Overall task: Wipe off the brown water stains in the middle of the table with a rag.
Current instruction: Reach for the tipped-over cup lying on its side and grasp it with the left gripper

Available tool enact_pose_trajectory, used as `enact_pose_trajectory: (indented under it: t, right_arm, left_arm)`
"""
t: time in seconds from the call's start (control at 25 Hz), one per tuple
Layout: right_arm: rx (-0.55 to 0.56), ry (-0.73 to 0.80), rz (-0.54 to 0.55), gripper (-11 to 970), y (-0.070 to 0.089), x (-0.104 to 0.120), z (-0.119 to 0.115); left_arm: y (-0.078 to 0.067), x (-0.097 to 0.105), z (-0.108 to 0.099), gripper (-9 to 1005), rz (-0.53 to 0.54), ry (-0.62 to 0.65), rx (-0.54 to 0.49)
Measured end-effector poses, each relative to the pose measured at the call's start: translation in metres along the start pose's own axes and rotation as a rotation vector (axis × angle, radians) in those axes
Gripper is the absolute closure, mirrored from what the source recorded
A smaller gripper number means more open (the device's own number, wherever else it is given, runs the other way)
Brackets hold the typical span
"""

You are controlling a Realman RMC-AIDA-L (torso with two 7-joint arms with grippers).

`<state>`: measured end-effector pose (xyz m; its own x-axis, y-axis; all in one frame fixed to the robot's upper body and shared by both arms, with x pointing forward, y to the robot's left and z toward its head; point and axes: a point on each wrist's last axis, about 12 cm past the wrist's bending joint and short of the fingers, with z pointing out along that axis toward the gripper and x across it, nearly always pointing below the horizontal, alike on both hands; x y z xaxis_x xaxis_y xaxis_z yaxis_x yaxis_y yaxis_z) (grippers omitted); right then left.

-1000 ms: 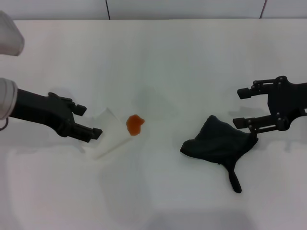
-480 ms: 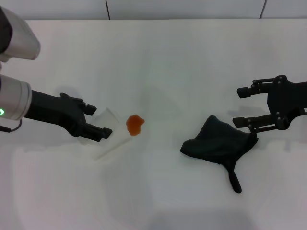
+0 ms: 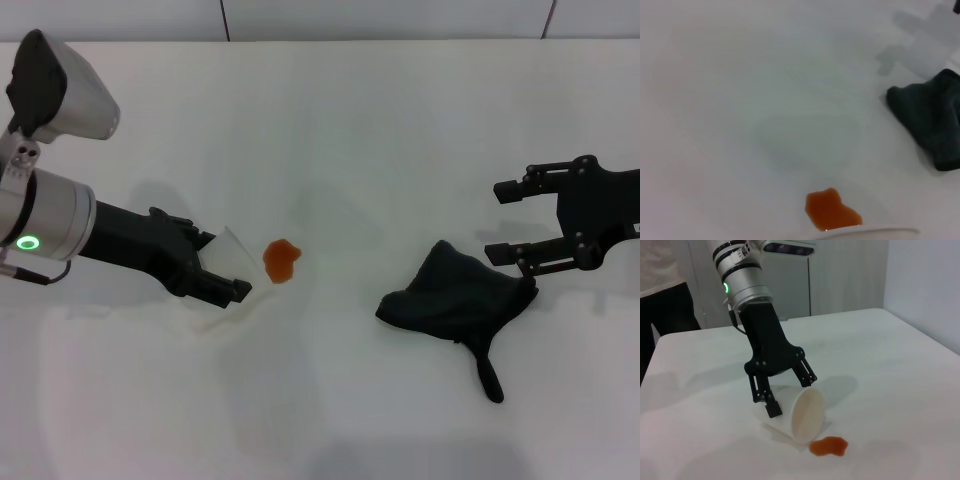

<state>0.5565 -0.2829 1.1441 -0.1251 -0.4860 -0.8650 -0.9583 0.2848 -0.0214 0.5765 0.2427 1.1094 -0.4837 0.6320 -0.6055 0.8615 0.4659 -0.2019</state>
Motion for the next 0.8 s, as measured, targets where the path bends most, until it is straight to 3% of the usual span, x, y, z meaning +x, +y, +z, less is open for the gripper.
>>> enact_pose_trajectory:
  t: [0.48,0.8]
  right_arm:
    - [-0.002,0.004,-0.006,193,-0.001,-0.002,0.001]
    - [0.006,0.008,-0.007,193,-0.002,-0.001,0.002]
  left_arm:
    - [-0.001,0.001,0.016,131,0.009,0.031,0.002]
    - [0.0,-0.002,0.016,133,0.018,0.024,-0.007]
